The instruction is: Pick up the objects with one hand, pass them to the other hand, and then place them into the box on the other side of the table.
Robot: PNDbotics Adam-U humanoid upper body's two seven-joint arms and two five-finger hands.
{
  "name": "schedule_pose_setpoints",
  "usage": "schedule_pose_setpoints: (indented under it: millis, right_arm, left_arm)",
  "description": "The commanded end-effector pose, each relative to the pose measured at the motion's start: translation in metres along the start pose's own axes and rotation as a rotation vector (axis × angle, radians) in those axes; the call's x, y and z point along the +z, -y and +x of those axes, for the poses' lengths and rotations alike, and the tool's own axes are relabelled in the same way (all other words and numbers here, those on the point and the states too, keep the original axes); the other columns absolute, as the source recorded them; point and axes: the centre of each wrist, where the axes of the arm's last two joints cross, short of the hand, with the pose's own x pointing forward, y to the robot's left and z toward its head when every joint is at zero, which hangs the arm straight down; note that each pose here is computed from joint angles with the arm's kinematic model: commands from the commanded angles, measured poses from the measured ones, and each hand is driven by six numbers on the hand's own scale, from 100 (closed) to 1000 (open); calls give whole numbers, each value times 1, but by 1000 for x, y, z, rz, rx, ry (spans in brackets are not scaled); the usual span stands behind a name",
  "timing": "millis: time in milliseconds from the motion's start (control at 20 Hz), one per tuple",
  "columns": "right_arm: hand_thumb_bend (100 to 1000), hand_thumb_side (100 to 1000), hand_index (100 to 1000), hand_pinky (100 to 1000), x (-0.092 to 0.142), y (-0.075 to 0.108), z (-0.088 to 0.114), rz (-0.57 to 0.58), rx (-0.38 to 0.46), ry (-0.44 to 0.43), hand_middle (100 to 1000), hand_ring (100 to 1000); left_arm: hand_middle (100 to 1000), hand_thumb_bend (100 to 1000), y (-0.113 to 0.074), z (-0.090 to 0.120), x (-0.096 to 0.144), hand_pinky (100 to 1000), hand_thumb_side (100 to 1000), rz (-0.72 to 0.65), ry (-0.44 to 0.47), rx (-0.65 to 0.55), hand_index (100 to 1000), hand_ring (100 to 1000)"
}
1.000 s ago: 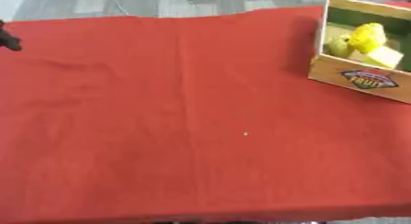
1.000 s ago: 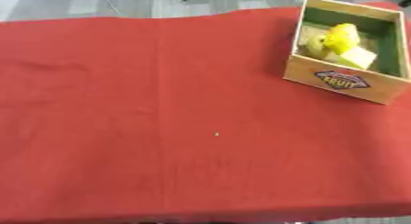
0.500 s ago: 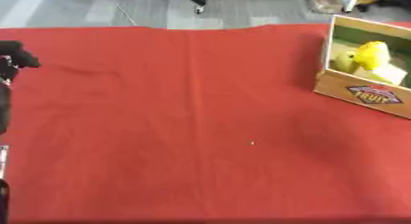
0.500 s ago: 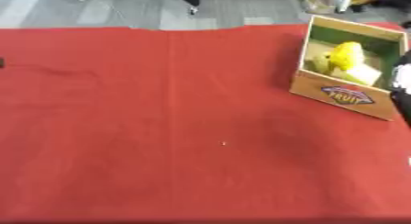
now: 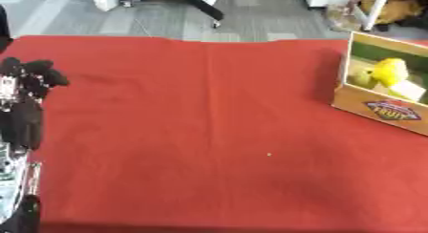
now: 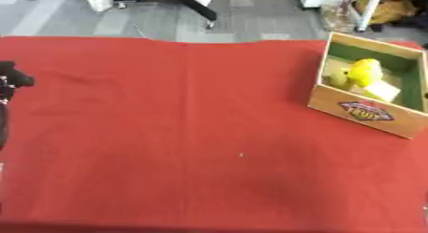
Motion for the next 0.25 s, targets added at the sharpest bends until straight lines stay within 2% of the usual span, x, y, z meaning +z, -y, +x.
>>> schedule_pose_setpoints:
  millis: [50,250]
  right_arm:
    - [100,744,759,694,-5,2,8,-36,-24,29,438,819]
    - [100,745,755,690,-4,1,8,-50,-40,23,428,814]
  left_arm:
    - [496,293,1,7,-5,736,872,21,38,30,657,511]
    - [493,290,4,7,-6,735,881,27,42,58,652,508]
